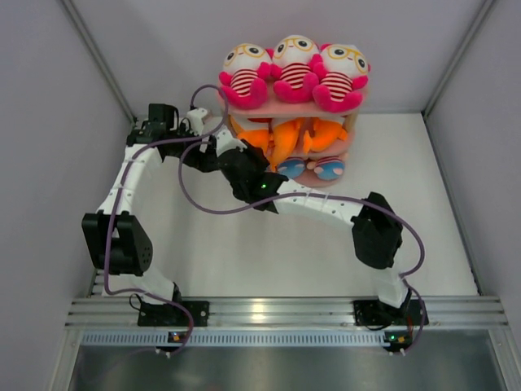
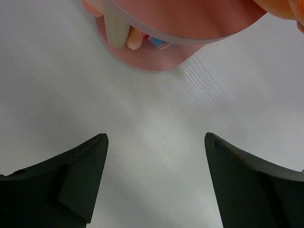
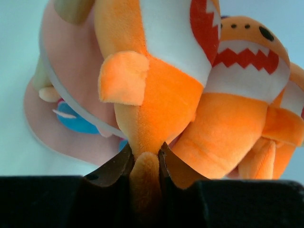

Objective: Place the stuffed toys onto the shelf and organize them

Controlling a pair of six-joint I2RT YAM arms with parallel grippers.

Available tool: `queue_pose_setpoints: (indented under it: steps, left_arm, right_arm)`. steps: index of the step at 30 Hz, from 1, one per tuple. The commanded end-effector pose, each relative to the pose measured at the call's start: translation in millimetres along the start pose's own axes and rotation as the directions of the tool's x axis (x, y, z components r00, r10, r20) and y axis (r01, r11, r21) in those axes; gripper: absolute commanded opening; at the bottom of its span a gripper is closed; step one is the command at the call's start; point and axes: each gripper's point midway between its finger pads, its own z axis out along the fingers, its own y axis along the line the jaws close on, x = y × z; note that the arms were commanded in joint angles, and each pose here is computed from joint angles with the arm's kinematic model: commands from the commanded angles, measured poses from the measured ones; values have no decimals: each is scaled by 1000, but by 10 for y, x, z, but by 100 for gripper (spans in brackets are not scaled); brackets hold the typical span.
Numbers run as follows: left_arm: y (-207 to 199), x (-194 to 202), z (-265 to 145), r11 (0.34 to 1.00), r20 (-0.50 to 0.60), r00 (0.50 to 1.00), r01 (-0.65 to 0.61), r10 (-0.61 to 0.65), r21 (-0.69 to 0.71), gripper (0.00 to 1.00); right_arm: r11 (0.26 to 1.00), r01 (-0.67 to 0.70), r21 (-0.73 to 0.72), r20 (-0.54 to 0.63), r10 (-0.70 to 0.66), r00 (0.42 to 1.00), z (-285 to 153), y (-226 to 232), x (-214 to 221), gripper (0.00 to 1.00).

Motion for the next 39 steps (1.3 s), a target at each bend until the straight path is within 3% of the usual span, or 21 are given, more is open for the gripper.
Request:
queue_pose_setpoints:
  steps: [1, 7, 16, 27, 30, 31, 34, 39]
  left_arm:
    - [-39, -163, -131, 998, 65, 996, -62, 62, -15, 88]
    - [-61, -176, -136, 998, 70, 996, -57, 57, -5, 88]
    - [-62, -183, -194, 997, 76, 995, -70, 72, -26, 88]
    - [-69, -180, -210, 997, 78, 994, -76, 78, -29, 89]
    - [-59, -173, -201, 997, 74, 994, -74, 76, -30, 89]
    - [-55, -177, -204, 997, 74, 994, -73, 75, -34, 89]
    - [-60, -184, -206, 997, 77, 994, -73, 75, -31, 89]
    - [-71, -197, -218, 997, 81, 994, -72, 74, -30, 89]
  right_arm:
    - [965, -255, 69, 116, 246, 962, -182, -580, -313, 0]
    - [945, -308, 107, 111, 296, 949, -150, -840, -227, 0]
    - [945, -316, 86, 145, 302, 942, 18, -634, -527, 0]
    - [986, -150, 72, 79, 145, 986, 98, -234, -408, 3]
    - [992, -119, 52, 69, 115, 991, 54, -136, -385, 12]
    - [993, -111, 47, 69, 108, 992, 30, -112, -384, 23]
    - [996, -79, 31, 80, 76, 994, -72, -39, -419, 41]
    - [996, -86, 37, 112, 82, 990, -183, -132, -545, 57]
